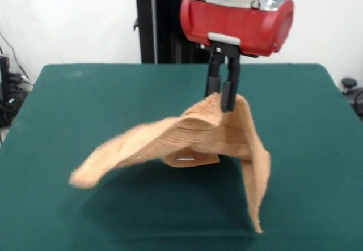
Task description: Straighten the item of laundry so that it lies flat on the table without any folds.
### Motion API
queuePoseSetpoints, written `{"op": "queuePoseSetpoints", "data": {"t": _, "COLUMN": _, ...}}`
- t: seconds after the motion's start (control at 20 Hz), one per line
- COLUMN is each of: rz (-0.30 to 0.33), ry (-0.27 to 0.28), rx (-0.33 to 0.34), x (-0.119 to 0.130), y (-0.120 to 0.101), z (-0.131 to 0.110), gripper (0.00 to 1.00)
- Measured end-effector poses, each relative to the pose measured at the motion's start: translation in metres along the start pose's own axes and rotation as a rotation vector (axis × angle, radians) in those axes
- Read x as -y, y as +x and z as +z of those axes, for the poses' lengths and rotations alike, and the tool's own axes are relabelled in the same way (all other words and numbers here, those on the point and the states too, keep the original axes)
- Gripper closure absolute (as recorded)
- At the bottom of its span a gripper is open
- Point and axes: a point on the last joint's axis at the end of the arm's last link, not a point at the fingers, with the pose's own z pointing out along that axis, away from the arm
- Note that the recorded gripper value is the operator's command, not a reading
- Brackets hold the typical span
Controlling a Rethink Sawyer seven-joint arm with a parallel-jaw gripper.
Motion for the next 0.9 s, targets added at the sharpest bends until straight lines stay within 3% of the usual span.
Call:
{"op": "queuePoseSetpoints", "data": {"t": 0.35, "rz": 0.025, "ry": 0.026, "rx": -0.044, "x": 0.028, "y": -0.015, "z": -0.015, "gripper": 1.00}}
{"op": "queuePoseSetpoints", "data": {"t": 0.5, "rz": 0.066, "ry": 0.055, "rx": -0.080, "x": 0.069, "y": -0.038, "z": -0.029, "gripper": 1.00}}
{"op": "queuePoseSetpoints", "data": {"t": 0.65, "rz": 0.096, "ry": 0.064, "rx": -0.091, "x": 0.095, "y": -0.054, "z": -0.037, "gripper": 1.00}}
{"op": "queuePoseSetpoints", "data": {"t": 0.9, "rz": 0.190, "ry": 0.072, "rx": -0.085, "x": 0.171, "y": -0.097, "z": -0.058, "gripper": 1.00}}
